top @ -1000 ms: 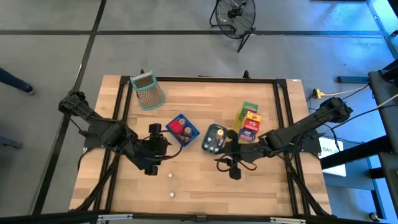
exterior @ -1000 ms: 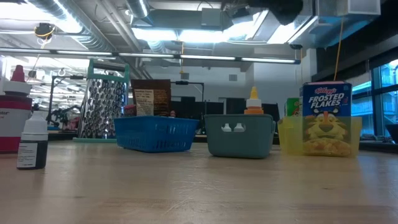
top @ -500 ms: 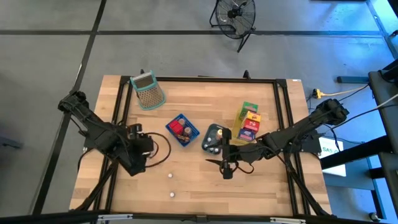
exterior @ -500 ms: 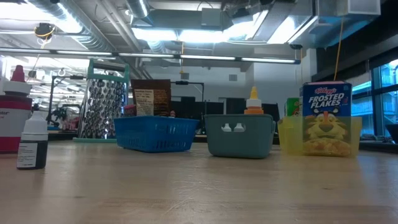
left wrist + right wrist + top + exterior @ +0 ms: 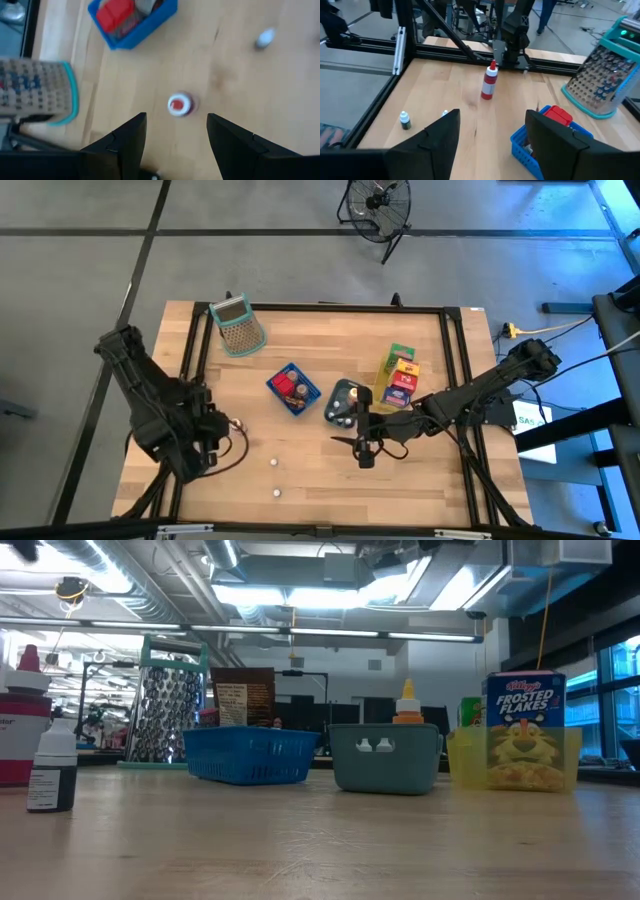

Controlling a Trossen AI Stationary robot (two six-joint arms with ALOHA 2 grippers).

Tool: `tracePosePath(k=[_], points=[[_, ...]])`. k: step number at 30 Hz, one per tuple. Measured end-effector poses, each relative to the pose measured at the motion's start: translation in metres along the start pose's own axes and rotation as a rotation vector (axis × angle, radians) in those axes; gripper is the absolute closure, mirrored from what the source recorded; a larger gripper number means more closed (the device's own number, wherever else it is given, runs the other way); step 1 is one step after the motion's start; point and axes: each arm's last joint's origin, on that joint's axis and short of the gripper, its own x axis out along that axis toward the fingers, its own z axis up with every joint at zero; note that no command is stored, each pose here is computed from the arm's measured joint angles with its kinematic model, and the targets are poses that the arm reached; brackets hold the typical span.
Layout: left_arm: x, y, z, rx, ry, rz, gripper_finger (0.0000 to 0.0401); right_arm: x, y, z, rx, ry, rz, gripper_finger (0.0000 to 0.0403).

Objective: Pick & Place Kitchen Items
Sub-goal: Put the black food coloring bottle into the green bin

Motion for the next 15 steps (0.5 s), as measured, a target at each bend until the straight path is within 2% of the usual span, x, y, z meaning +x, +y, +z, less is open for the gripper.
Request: tracePosePath(k=[7,15], points=[[0.032,-0.006,-0.028,0.001,0.037,0.106,0.0198,0.0,0.0,0.0,0.003,-0.001,0.004,0.0173],[0.053,-0.013,-0.04,-0.017,-0.016,0.087,0.0198,0.0,0.0,0.0,0.049,-0.001,0.004,0.0173]])
